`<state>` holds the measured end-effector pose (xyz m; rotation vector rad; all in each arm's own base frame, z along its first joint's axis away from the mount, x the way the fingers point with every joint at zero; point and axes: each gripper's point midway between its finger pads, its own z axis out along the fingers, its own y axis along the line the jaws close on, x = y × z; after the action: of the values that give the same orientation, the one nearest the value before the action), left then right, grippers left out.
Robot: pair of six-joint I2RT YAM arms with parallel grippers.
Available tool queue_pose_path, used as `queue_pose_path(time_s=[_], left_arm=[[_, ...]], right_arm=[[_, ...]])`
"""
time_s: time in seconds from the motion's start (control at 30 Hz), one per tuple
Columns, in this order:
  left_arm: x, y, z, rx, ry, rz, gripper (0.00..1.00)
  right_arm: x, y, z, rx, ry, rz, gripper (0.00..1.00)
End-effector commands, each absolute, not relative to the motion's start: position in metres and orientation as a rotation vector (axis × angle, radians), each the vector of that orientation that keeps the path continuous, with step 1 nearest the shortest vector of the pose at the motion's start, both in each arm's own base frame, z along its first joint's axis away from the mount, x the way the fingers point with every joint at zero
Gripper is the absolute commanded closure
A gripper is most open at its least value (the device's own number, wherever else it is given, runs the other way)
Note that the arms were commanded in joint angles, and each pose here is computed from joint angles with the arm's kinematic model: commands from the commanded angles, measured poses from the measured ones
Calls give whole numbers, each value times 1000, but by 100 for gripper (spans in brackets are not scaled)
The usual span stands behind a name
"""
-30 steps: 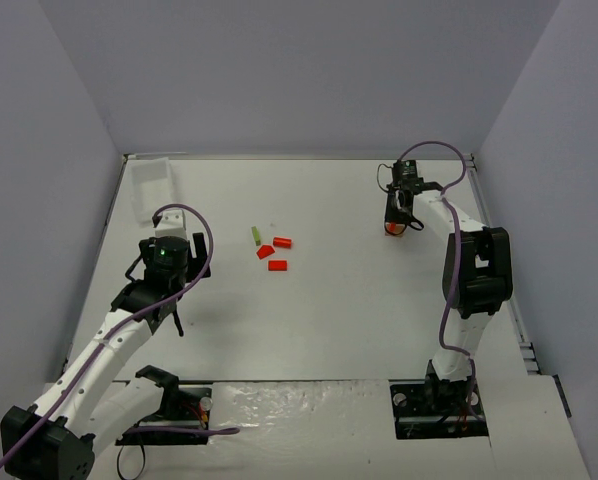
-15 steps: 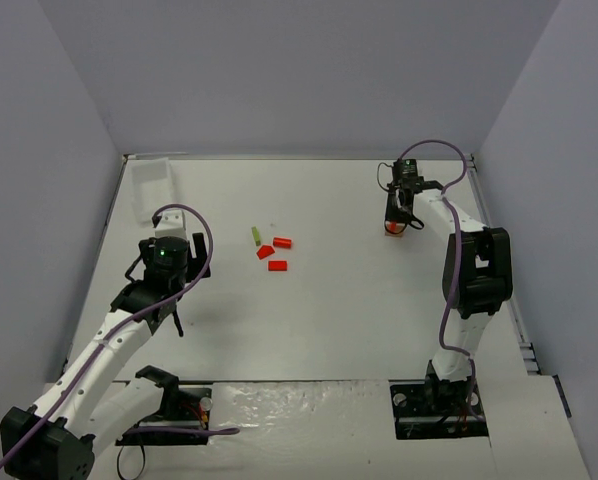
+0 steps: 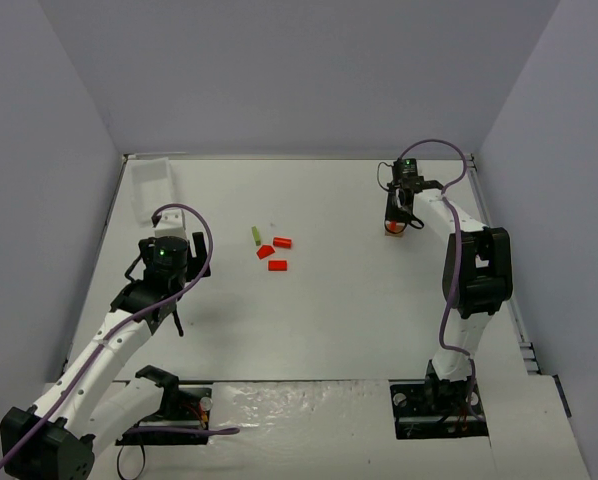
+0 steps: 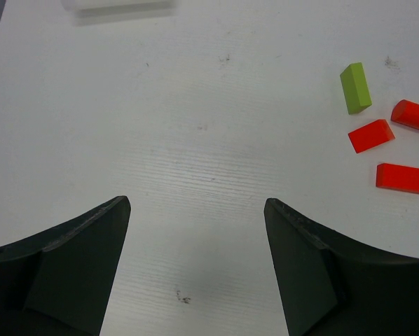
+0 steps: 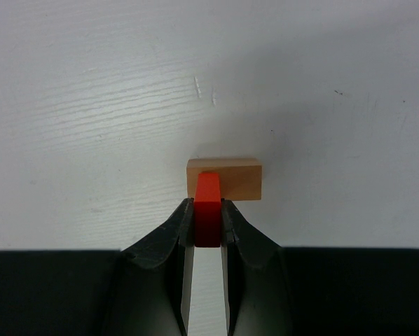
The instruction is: Build the wood block tower
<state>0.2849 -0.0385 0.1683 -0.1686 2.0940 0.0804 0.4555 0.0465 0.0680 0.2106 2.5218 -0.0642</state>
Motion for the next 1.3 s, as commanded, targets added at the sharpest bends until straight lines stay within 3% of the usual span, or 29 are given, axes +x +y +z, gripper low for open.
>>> queue_pose_path(time_s=[0.0,1.27], left_arm=[[295,-39,192,-190,2011,52,25],[295,-39,192,-188,2010,51,25]], right_arm=[[472,52,99,204,2434,-39,100],[464,53,75,180,2480,-48,97]])
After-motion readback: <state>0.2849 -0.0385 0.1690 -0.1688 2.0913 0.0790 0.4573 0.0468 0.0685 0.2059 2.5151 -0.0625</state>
